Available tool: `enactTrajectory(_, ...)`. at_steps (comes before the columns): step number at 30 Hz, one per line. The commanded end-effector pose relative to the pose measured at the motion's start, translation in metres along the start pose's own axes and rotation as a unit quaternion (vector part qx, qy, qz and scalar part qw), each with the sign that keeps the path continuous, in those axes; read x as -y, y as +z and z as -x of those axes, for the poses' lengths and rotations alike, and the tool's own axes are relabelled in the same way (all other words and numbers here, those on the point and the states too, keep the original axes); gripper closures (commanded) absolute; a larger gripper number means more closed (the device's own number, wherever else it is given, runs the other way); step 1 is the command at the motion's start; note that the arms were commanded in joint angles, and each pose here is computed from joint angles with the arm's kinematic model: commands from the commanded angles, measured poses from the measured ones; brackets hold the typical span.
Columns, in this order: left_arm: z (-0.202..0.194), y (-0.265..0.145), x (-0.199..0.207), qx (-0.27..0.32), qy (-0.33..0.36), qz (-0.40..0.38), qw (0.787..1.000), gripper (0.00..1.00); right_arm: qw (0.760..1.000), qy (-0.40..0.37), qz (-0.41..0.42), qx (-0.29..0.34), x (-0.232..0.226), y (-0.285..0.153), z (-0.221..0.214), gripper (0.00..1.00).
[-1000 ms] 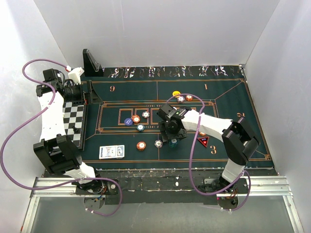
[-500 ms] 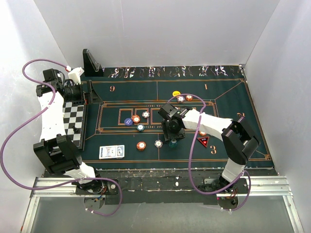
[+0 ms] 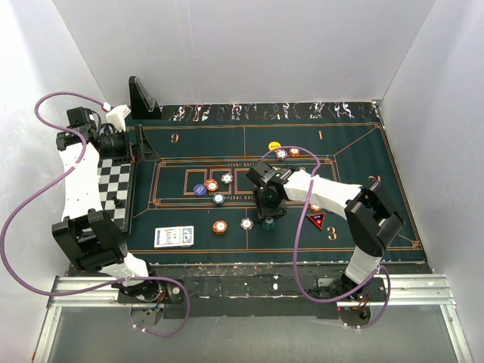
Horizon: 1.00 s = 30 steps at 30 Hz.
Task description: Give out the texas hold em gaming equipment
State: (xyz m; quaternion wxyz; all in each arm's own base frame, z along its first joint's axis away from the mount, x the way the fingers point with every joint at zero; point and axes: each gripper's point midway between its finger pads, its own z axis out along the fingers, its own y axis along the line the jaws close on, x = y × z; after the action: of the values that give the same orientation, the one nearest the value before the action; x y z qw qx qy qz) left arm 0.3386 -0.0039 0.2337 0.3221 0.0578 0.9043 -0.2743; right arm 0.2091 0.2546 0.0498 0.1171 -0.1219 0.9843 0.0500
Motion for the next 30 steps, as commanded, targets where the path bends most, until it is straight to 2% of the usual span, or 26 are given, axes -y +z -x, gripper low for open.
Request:
enactTrajectory(1, 0.01, -0.008, 0.008, 0.021, 0.016, -0.007, 1.0, 0.02, 1.0, 0.007, 0.001, -0.002, 0.001, 0.001, -0.002, 0.56)
enactTrajectory(8, 0.009, -0.007, 0.007, 0.021, 0.015, -0.005, 1.0, 0.02, 1.0, 0.01, -0.004, 0.001, 0.004, -0.001, -0.002, 0.61)
enactTrajectory(23, 0.009, -0.008, 0.006, 0.022, 0.018, -0.001, 1.0, 0.02, 0.998, 0.021, 0.017, 0.052, 0.015, -0.052, 0.036, 0.78)
enactTrajectory(30, 0.009, -0.008, 0.005, 0.022, 0.019, 0.001, 1.0, 0.02, 0.994, 0.071, -0.005, 0.078, 0.058, -0.052, 0.093, 0.79)
